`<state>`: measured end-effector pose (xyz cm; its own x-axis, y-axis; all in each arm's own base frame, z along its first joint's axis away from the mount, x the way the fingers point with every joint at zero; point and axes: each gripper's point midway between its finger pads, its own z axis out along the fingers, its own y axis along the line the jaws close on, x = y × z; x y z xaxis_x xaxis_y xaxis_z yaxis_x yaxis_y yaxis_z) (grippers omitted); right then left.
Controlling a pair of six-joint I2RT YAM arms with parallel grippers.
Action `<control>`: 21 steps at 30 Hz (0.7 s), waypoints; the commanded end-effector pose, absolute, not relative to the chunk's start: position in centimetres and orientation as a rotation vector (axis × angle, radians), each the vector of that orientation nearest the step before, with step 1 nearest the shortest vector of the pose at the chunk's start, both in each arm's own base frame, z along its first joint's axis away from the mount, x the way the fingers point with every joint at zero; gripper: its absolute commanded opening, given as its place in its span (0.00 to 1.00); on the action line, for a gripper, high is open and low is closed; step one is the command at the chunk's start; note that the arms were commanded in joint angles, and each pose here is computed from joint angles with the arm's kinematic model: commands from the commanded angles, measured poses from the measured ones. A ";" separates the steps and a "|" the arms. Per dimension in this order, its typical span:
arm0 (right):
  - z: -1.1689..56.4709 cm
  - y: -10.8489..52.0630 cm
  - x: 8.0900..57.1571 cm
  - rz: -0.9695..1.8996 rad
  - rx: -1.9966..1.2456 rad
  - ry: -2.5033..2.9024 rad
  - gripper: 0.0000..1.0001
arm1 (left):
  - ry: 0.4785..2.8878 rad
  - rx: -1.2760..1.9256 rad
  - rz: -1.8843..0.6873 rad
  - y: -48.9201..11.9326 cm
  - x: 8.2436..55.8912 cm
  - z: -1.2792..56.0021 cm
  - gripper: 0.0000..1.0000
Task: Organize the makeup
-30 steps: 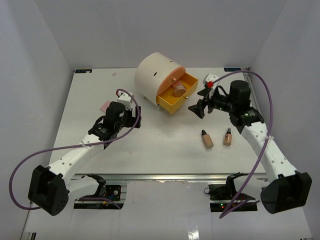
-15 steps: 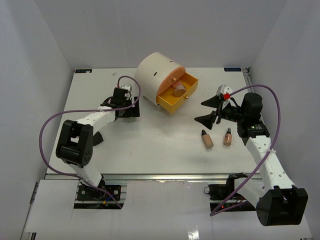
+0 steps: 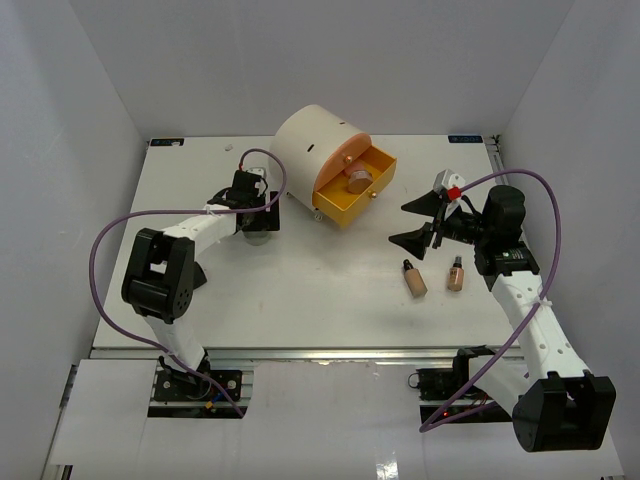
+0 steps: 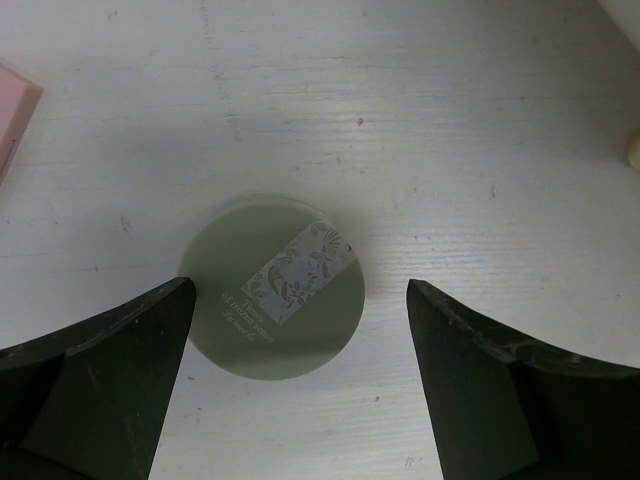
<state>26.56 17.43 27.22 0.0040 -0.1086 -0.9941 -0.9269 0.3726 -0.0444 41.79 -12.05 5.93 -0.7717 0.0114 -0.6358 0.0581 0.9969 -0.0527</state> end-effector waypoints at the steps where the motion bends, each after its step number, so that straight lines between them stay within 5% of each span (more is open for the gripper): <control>1: 27.4 17.4 26.7 0.849 -1.009 1.401 0.90 | 2.402 0.048 -0.036 -11.2 42.5 7.6 0.98; 21: 27.1 17.0 27.1 0.843 -0.999 1.412 0.90 | 2.449 0.086 0.025 -10.6 42.1 5.4 0.98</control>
<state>26.93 17.09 26.60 -0.0166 -0.1100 -0.9938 -0.9225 0.3849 -0.0272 41.86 -10.70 5.44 -0.7678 0.0574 -0.6382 0.0518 0.9983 0.0274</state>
